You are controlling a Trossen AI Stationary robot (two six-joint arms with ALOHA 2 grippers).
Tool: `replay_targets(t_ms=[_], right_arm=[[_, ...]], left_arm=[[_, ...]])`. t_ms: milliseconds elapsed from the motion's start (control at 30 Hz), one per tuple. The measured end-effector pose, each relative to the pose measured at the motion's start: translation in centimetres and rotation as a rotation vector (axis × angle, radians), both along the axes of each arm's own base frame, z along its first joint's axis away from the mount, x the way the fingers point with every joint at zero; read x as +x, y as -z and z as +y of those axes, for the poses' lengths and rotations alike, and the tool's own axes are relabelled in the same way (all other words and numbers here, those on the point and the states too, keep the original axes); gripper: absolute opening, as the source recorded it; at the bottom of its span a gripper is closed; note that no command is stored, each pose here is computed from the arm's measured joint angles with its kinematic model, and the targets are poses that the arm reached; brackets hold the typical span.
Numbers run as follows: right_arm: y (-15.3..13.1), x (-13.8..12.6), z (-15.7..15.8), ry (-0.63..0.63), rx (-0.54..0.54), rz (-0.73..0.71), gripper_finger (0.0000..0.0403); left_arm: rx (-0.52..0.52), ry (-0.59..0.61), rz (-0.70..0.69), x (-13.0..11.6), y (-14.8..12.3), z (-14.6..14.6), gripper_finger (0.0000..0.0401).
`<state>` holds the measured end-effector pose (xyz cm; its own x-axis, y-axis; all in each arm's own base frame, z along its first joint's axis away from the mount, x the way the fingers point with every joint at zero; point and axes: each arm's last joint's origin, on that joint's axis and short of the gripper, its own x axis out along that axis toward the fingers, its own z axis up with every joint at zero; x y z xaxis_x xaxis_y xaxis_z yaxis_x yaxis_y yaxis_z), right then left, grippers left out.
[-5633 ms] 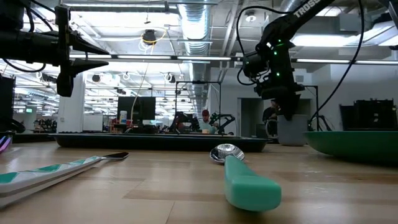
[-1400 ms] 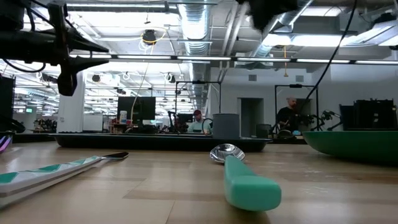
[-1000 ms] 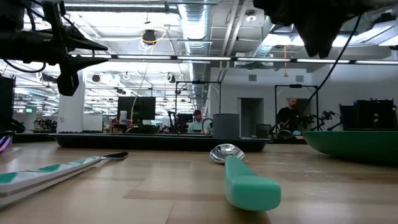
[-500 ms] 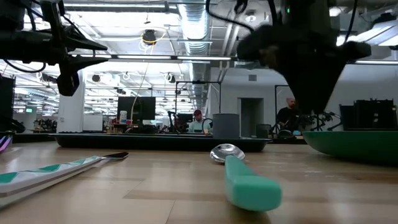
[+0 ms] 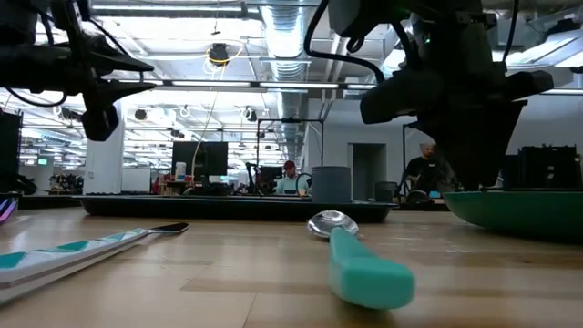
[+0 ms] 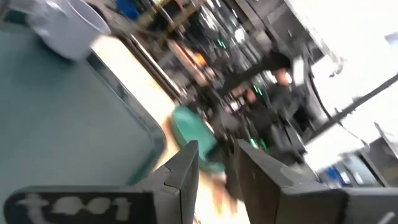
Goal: Set up tray
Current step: Put the green plate on the black serving tray to the bottom left of the gray mug
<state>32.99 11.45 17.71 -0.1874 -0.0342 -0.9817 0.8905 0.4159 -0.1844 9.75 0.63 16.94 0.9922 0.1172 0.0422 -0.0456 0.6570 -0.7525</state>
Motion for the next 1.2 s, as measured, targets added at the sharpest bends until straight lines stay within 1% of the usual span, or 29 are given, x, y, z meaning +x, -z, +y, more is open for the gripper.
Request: replay_targets(t_ms=[100, 200, 367, 600, 733, 1000, 1200], right_arm=[[0.0, 0.0, 0.0, 0.001, 0.007, -0.004, 0.0087], [0.0, 0.0, 0.1, 0.003, 0.022, 0.0, 0.0087], [0.0, 0.1, 0.2, 0.005, 0.035, -0.001, 0.0087], [0.0, 0.1, 0.3, 0.007, 0.051, -0.003, 0.0087], [0.1, 0.2, 0.3, 0.007, 0.057, -0.017, 0.0087], [0.1, 0.3, 0.2, 0.009, 0.035, -0.031, 0.0087], [1.5, -0.1, 0.1, 0.027, 0.054, -0.028, 0.0087]], left_arm=[[0.036, 0.107, 0.022, 0.1, 0.2, -0.3, 0.0092], [0.072, 0.168, 0.038, 0.2, 0.1, -0.5, 0.0092], [0.127, 0.266, 0.134, 0.4, 0.4, -0.8, 0.0092], [0.243, 0.388, 0.288, 0.7, 1.0, -1.1, 0.0092], [0.254, 0.412, 0.371, 0.8, 1.3, -1.1, 0.0092], [0.261, 0.408, 0.374, 0.9, 1.1, -1.0, 0.0092], [0.261, 0.405, 0.373, 0.9, 1.0, -1.0, 0.0092]])
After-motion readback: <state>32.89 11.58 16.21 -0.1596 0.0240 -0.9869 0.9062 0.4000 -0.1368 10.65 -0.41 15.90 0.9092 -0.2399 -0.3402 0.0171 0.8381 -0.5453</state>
